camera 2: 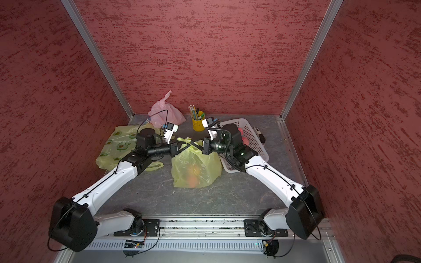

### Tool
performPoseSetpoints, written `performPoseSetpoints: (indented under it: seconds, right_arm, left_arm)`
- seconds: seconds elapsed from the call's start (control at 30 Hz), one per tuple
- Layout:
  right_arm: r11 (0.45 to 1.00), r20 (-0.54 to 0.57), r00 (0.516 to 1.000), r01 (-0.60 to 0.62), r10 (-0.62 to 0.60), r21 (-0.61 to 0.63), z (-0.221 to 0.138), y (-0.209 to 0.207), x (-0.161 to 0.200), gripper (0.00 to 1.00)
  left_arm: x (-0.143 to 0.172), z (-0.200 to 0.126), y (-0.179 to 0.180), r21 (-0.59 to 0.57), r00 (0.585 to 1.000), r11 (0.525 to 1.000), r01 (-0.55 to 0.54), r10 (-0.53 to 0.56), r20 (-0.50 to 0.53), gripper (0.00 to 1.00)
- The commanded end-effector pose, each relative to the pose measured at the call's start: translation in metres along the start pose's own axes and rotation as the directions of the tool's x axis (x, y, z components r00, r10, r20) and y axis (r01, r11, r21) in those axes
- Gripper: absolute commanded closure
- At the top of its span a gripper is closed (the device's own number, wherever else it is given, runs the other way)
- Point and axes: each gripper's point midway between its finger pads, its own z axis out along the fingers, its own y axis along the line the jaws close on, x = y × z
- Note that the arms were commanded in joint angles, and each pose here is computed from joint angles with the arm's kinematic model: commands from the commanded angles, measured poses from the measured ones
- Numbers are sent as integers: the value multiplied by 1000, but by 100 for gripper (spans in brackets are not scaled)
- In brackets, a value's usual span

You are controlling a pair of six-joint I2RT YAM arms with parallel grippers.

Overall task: Place the peach into a plastic bag & tie a knot
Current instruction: Cross the plastic bag at the center of the board.

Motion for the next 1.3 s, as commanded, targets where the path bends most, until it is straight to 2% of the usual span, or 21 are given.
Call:
performPoseSetpoints:
  seconds: [0.0,0.2,0.33,0.4,0.53,0.77,0.97,1.1,1.27]
  right_arm:
    - [1000,-38,999,29,-29,-10,5,1,26,100]
    - [986,-179,984,35,-5,165,13,-55,69,100]
    - [938,-228,974,83,-4,336,16,-100,79,100]
    - [921,-220,976,94,-9,378,16,-110,77,100]
    - [929,-144,989,88,-38,359,19,-101,58,100]
    - [937,-85,995,77,-50,341,22,-93,40,100]
    - [940,-75,996,71,-48,332,22,-91,36,100]
    - [949,-81,995,77,-54,306,22,-85,37,100]
    - [966,-123,991,86,-57,243,24,-75,46,100]
  left_arm:
    - [-15,-1,9,-54,999,998,23,-21,41,100]
    - [-17,-2,9,-46,998,998,41,-39,43,100]
    - [-16,-1,2,-10,998,999,51,-50,23,100]
    - [-14,-1,-1,-2,999,999,52,-52,7,100]
    - [-6,0,-4,4,998,998,59,-59,-29,95]
    - [7,-2,-6,12,997,998,60,-59,-58,70]
    - [12,-1,-6,26,996,998,56,-54,-65,56]
    - [12,-1,-4,31,996,997,67,-65,-57,52]
    - [3,2,-2,20,996,996,81,-80,-42,52]
